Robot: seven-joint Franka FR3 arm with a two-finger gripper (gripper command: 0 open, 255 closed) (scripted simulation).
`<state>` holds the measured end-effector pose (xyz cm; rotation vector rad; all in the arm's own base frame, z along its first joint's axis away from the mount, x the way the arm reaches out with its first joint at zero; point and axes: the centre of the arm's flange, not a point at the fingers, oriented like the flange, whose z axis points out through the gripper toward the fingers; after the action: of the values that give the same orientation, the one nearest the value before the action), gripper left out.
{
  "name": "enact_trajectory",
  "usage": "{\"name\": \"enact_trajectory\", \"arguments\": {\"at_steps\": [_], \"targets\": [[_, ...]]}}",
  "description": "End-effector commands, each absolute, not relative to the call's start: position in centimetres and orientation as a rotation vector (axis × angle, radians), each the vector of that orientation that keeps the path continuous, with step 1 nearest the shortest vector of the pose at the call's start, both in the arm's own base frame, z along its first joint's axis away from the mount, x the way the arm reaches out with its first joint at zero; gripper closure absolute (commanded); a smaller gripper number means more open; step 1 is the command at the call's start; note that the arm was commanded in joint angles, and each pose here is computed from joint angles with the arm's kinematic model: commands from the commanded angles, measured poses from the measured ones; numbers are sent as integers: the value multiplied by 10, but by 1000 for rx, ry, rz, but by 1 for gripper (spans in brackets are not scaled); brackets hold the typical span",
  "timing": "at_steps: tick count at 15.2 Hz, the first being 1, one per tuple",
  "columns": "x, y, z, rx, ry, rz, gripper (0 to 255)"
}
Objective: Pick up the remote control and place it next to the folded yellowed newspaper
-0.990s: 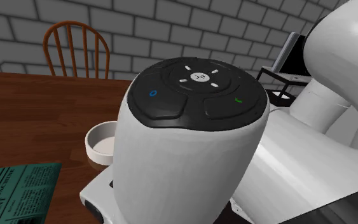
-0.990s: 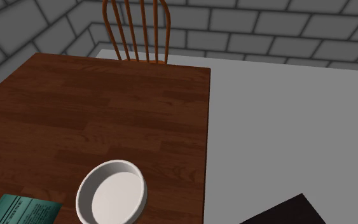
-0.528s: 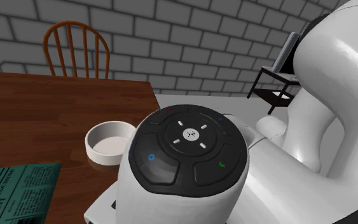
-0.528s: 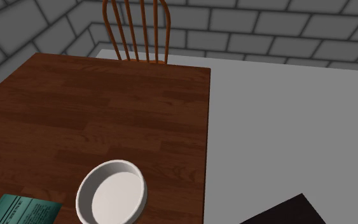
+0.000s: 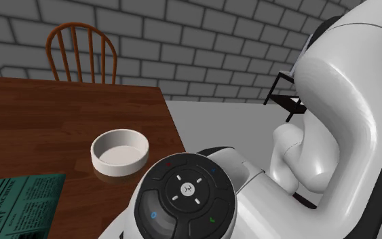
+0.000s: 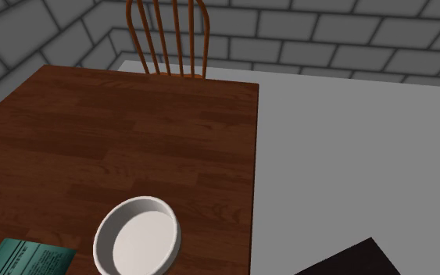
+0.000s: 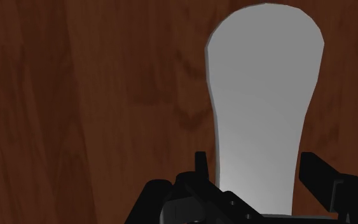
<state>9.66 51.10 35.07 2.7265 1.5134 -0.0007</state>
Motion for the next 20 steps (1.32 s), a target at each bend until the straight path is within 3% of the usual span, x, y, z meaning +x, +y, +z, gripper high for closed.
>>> {"name": "enact_trajectory", "arguments": {"at_steps": [1, 8, 9, 14, 20], "targets": [[96, 512, 343, 2727, 1514, 0, 255], [96, 512, 343, 2727, 1514, 0, 255], [96, 512, 343, 2727, 1514, 0, 0], [96, 512, 343, 2727, 1514, 0, 0], [96, 512, 393, 2727, 1514, 0, 0]]}}
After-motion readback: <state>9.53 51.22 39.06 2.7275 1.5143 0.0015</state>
